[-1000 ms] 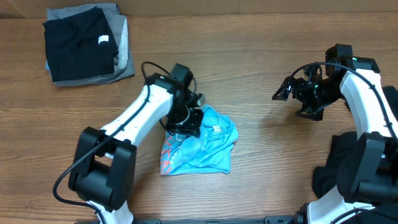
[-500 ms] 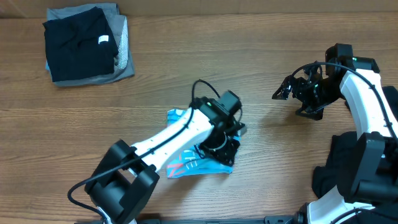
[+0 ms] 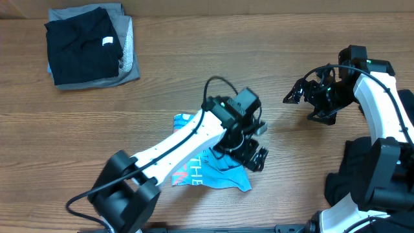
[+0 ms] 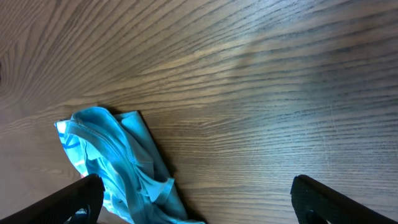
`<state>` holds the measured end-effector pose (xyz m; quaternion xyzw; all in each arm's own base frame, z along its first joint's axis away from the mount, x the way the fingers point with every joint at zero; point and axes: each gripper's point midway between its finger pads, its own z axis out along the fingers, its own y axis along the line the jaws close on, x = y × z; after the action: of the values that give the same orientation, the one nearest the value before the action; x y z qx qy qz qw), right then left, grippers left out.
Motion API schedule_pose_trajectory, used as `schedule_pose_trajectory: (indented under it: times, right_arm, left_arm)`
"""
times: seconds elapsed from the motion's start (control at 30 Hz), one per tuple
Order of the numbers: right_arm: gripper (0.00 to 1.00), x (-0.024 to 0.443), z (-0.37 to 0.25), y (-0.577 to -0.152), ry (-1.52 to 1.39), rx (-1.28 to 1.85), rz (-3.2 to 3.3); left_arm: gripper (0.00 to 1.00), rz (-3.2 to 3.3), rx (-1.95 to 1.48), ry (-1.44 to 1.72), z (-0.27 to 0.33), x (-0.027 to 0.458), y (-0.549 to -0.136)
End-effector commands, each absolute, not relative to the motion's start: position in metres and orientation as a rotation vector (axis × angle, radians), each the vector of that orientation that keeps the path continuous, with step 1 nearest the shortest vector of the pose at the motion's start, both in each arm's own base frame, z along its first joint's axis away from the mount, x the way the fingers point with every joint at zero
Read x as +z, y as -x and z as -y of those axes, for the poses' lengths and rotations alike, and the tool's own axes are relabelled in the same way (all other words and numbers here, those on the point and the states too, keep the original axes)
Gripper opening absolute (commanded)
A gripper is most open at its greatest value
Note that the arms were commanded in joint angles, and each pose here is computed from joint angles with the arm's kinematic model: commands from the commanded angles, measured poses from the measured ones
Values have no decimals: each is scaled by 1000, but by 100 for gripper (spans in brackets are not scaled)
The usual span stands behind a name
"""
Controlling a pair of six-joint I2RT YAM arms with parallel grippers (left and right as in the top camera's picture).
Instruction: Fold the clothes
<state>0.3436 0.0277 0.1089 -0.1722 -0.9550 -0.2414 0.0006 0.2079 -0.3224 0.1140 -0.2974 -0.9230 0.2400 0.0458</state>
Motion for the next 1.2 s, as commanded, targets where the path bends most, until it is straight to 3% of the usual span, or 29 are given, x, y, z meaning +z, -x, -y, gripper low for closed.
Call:
schedule_pose_trajectory:
  times: [0.0,0.27,0.57,0.67,0.83,1.17]
  right_arm:
    - [100,117,-29,-350,526,-784,3025]
    - [100,121,-64,-345,392,-845,2998]
    - [99,103,-138,-323,-38,-612,3054]
    - [91,96,-160,-316,-175,-555,3073]
    - [59,93,-181,-318,-267,-452,3141]
    - [55,92,-210,-306,-374,-481,3126]
  left_arm:
    - [100,3124,660,761,295,173,-260]
    - [100,3325,287,-32,172,175,-322]
    - [100,3181,150,-412,85,131,-320]
    - [100,3130,120,-461,72,115,-310]
    - [100,3077,90,-485,63,92,-296]
    - [100,3065,84,-485,62,84,-292]
